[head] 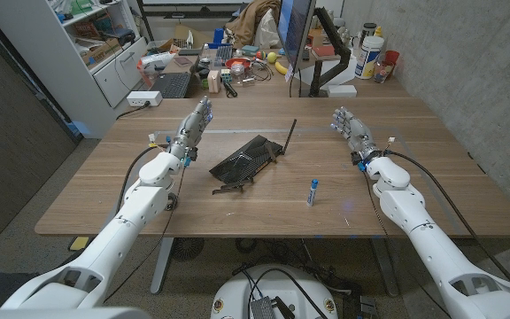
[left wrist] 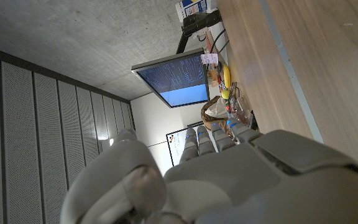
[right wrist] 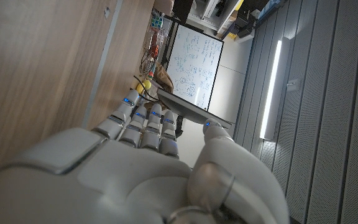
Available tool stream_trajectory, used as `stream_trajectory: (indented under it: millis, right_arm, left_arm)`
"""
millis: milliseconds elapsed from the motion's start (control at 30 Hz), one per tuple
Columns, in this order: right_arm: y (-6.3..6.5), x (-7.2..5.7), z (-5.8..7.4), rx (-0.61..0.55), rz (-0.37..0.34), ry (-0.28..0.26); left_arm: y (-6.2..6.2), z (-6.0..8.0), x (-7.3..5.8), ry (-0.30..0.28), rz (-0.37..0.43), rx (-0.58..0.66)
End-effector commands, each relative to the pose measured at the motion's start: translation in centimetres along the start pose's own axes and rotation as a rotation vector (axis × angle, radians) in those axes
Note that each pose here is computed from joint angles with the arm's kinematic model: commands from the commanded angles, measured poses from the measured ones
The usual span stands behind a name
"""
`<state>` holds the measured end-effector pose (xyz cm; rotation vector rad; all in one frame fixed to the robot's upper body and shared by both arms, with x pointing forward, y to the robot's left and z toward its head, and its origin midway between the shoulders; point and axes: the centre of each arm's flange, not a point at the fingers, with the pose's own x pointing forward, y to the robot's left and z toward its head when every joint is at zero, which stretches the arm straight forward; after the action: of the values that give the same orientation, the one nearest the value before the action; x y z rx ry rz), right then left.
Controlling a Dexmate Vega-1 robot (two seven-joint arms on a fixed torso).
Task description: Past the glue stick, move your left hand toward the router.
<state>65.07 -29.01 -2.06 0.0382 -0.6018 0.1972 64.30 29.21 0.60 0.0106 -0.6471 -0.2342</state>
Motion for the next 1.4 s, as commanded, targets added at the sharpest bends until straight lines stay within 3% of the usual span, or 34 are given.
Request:
stream_trajectory:
  millis: [33,433,867,1400]
  right_arm:
    - [-0.7,0.4,0.5,-0.001,-0.011,-0.022]
    - [-1.1,0.8,0.4,-0.003,-0.009,-0.005]
    - [-0.9,0.8,0.6,-0.007,-0.025,-0.025]
    - [-0.9,1.5,0.9,-0.015,-0.014,-0.032]
  left_arm:
    - [-0.9,1.7,0.8,-0.043,-0.029,0.028]
    - [-1.1,2.9,0.0,-0.069,-0.035,0.056]
    - [-1.9,4.5,-0.9,-0.121,-0.056,0.105]
    - [-2.6,5.6,-0.9,-0.145,-0.083,0.177]
